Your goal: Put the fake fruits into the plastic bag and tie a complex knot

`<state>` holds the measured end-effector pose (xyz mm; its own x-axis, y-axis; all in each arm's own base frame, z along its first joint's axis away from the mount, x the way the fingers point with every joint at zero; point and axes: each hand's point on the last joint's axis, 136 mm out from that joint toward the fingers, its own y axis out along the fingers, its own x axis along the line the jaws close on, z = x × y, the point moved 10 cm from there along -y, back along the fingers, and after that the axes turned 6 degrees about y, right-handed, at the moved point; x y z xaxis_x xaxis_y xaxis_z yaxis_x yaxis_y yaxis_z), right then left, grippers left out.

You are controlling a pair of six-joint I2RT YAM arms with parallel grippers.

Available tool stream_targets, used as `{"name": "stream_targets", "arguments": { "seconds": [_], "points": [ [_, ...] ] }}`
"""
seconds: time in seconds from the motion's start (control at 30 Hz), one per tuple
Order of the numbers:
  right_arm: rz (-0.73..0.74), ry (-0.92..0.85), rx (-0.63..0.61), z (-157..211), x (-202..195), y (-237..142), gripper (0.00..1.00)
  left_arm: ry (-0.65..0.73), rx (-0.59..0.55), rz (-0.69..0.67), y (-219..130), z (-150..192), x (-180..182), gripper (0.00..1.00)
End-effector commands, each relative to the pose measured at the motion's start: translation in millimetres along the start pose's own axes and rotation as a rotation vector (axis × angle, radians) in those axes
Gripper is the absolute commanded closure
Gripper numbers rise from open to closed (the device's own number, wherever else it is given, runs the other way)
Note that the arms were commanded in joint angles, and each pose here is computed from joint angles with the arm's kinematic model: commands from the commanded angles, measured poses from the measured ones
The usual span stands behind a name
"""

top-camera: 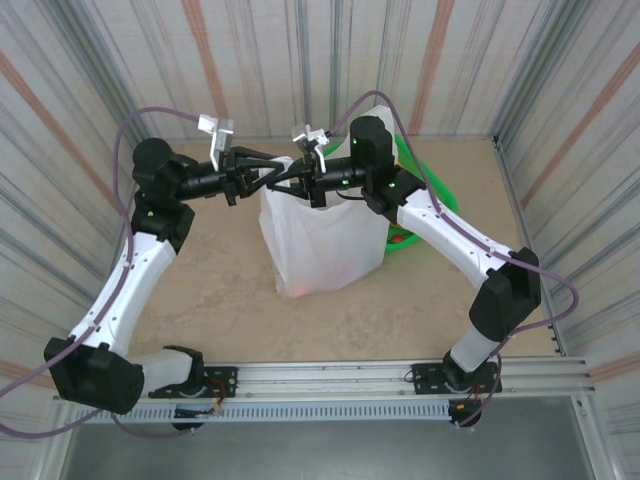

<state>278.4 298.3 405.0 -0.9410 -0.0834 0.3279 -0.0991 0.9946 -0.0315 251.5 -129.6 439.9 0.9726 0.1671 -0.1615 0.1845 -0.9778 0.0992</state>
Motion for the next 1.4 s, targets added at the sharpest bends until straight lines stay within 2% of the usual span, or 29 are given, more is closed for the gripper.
{"name": "stream_targets", "arguments": {
  "seconds": [0.0, 0.03, 0.1, 0.3, 0.5, 0.73, 0.8, 0.87, 1.07, 1.17, 1.23, 1.37],
  "points": [
    [-0.008, -0.030, -0.029, -11.4, 8.8, 0.5, 1.00, 0.038, -0.030, -0.036, -7.1, -12.5, -6.8, 0.49],
    [0.000, -0.029, -0.031, -11.8, 9.6, -0.1, 1.00, 0.039, -0.036, -0.063, -11.5, -11.5, -6.6, 0.43],
    [0.022, -0.026, -0.031, -12.3, 10.4, -1.6, 1.00, 0.038, -0.063, -0.154, -25.2, -5.8, -7.1, 0.24],
    [0.057, -0.026, -0.029, -13.0, 12.2, -5.6, 1.00, 0.041, -0.124, -0.333, -60.8, 15.9, -14.9, 0.02],
    [0.066, -0.025, -0.040, -16.4, 14.6, -6.7, 1.00, 0.064, -0.126, -0.336, -55.9, 52.5, -10.3, 0.01],
    [0.076, -0.016, -0.051, -18.3, 17.0, -6.9, 1.00, 0.085, -0.072, -0.247, -19.8, 75.7, -0.7, 0.02],
    [0.092, -0.018, -0.057, -19.0, 16.4, -7.1, 1.00, 0.080, -0.081, -0.232, -15.2, 78.5, 1.0, 0.08],
    [0.113, -0.015, -0.063, -19.8, 15.0, -7.4, 1.00, 0.074, -0.083, -0.223, -11.1, 83.1, 2.2, 0.20],
    [0.128, 0.006, -0.082, -25.6, 14.5, -9.3, 0.97, 0.063, -0.070, -0.223, -0.8, 96.3, 3.9, 0.63],
    [0.110, 0.029, -0.082, -28.7, 14.6, -14.0, 0.84, 0.058, -0.070, -0.225, 0.6, 98.5, 6.3, 0.78],
    [0.093, 0.044, -0.078, -30.7, 13.0, -22.0, 0.71, 0.058, -0.069, -0.220, 1.1, 99.3, 7.0, 0.88],
    [0.045, 0.057, -0.060, -32.2, 8.5, -33.5, 0.48, 0.067, -0.073, -0.178, 3.4, 96.3, 5.5, 0.97]
  ]
}}
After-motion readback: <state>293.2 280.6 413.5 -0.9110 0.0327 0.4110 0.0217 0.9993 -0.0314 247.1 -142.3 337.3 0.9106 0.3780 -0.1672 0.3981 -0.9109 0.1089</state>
